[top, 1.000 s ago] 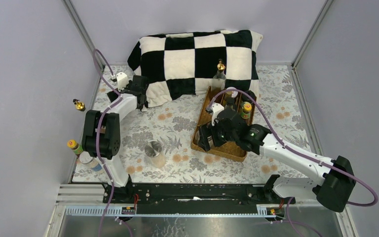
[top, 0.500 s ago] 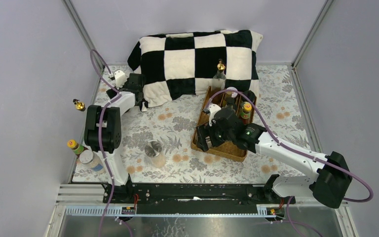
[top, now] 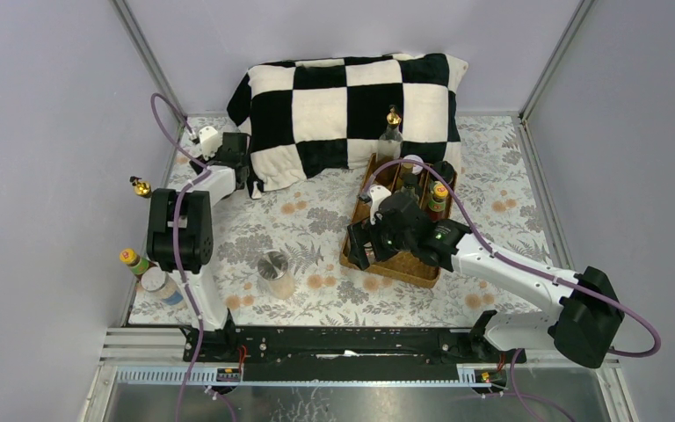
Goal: Organize the condiment bottles
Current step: Pick up the bottle from the corner of the board, then place the bottle in the storage box.
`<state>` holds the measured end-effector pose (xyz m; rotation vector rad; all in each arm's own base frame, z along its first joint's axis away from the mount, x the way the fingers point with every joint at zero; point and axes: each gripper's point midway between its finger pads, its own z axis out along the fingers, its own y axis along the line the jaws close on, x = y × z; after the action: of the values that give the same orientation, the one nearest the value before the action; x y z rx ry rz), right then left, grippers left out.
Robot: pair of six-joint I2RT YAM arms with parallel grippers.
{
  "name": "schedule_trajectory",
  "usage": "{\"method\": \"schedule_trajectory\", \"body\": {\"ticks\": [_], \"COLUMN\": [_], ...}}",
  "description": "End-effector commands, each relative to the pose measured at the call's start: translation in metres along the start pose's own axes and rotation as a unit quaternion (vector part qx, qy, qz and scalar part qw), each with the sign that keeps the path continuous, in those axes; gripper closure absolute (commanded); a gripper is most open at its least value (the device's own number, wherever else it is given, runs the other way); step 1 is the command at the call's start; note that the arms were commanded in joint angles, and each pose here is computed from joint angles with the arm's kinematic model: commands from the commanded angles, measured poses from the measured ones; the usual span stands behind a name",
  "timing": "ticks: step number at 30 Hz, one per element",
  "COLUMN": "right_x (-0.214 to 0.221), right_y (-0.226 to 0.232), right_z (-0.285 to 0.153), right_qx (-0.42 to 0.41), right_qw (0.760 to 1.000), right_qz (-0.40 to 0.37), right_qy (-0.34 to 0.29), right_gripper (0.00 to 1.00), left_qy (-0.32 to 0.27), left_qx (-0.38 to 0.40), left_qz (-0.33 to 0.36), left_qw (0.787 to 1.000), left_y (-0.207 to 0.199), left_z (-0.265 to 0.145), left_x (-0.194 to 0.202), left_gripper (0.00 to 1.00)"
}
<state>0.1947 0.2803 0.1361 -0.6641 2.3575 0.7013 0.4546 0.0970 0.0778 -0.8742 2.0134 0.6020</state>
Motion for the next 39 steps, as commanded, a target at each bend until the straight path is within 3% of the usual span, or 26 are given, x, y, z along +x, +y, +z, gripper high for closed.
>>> {"method": "schedule_trajectory", "body": {"ticks": [1,10,17,25,32,39], "right_x": [-0.017,-0.024,-0.033,-0.031,-0.035,-0.044], "right_y": [0.01,0.012,0.01,0.006,0.004,-0.009], "right_z": [-0.004,-0.02,-0.041,-0.057,-0.069,-0.085], "right_qx": [-0.018,-0.017,-0.003,0.008,0.016,0.056], "right_qw": [1.0,0.999,0.998,0.997,0.996,0.992], "right_qz": [-0.001,0.006,0.007,0.009,0.006,0.006], "right_qy": [-0.024,-0.041,-0.063,-0.075,-0.085,-0.113], "right_gripper": [0.07,0.07,0.08,0.07,0.07,0.07], "left_qy": [0.005,0.032,0.02,-0.031,-0.069,-0.078], "left_qx": [0.029,0.08,0.151,0.26,0.303,0.387], "left_qz": [0.007,0.05,0.104,0.14,0.154,0.163], "left_qw": [1.0,0.995,0.983,0.955,0.938,0.904], "left_y": [0.0,-0.011,-0.051,-0.105,-0.139,-0.18], "left_z": [-0.014,-0.064,-0.137,-0.244,-0.292,-0.351], "left_x": [0.008,0.052,0.076,0.065,0.044,0.028], "left_gripper": [0.52,0.58,0.6,0.61,0.61,0.62]}}
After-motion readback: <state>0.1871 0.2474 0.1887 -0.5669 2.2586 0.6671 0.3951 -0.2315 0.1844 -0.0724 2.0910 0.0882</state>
